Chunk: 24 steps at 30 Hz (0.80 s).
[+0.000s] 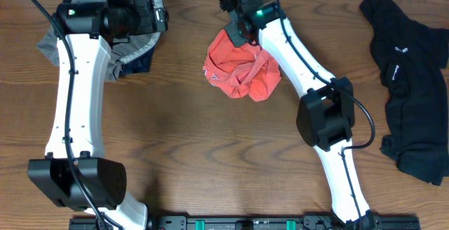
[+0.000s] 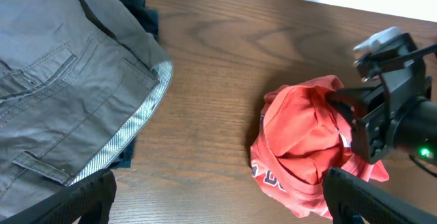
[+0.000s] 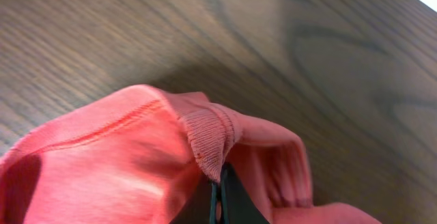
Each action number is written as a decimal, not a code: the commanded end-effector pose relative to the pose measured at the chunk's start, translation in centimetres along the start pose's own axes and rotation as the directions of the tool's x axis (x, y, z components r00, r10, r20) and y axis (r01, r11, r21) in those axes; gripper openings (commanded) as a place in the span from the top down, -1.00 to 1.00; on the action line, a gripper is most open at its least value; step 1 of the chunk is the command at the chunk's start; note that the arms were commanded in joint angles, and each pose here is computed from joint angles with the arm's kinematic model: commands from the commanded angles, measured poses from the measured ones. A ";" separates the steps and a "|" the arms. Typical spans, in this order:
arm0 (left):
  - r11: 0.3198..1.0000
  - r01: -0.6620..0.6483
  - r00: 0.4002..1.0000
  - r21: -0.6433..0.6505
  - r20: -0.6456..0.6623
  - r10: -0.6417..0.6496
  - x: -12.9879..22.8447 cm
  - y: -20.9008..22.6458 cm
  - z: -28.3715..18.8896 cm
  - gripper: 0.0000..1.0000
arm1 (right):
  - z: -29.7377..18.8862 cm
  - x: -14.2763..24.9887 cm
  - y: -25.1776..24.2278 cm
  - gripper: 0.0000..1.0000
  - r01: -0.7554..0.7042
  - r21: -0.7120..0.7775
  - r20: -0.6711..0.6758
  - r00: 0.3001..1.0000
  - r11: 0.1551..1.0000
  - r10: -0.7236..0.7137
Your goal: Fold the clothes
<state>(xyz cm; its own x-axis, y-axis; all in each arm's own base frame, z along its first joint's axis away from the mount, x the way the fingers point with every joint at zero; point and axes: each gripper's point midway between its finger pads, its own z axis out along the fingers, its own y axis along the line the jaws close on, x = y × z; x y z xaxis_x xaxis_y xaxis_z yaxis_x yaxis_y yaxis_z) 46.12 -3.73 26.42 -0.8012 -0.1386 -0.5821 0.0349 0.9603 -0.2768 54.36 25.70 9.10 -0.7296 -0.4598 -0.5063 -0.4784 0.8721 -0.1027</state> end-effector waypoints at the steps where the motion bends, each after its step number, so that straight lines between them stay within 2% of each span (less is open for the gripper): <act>1: 1.000 -0.019 1.000 -0.019 -0.025 0.018 0.6 0.7 0.7 -0.96 | -2.6 -1.4 -3.3 0.98 -0.109 0.017 0.047 0.993 0.994 0.108; 9: 0.999 -0.025 0.999 -0.019 -0.028 0.025 0.6 0.7 0.7 -0.96 | -8.4 -1.0 -10.8 0.98 -0.251 -0.082 0.077 0.963 0.964 0.258; 14: 0.999 -0.025 0.999 -0.019 -0.028 0.025 0.6 0.7 0.7 -0.96 | -8.7 1.5 -14.5 0.98 -0.346 -0.176 0.028 0.934 0.921 0.356; 18: 0.999 -0.025 0.999 -0.019 -0.028 0.025 0.6 0.7 0.7 -0.96 | -7.9 2.7 -16.2 0.94 -0.379 -0.191 0.009 0.922 0.906 0.387; 19: 0.999 -0.026 0.999 -0.019 -0.028 0.025 0.6 0.7 0.7 -0.96 | -7.8 2.9 -16.5 0.57 -0.384 -0.188 0.006 0.920 0.904 0.392; 20: 0.999 -0.025 0.999 -0.020 -0.029 0.025 0.6 0.7 0.7 -0.96 | -7.7 3.0 -16.7 -0.09 -0.387 -0.186 0.005 0.919 0.903 0.395; 21: 0.999 -0.025 0.999 -0.019 -0.028 0.025 0.6 0.7 0.7 -0.96 | -7.7 3.1 -16.7 -0.52 -0.379 -0.186 0.006 0.922 0.907 0.387; 22: 0.999 -0.025 0.999 -0.020 -0.029 0.025 0.6 0.7 0.7 -0.96 | -7.8 3.0 -16.7 -0.75 -0.372 -0.186 0.009 0.925 0.909 0.380; 24: 0.999 -0.025 0.999 -0.020 -0.029 0.025 0.6 0.7 0.7 -0.96 | -8.4 2.6 -16.6 -0.82 -0.364 -0.187 0.022 0.927 0.912 0.375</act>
<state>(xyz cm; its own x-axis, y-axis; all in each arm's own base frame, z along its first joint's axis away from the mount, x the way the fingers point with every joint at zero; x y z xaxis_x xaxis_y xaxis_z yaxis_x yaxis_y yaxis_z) 46.05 -3.73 26.34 -0.8031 -0.1203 -0.5836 0.0490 0.9628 -0.2659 56.33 7.45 15.58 -0.8610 -0.0736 -0.5032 -0.2168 0.9482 0.2323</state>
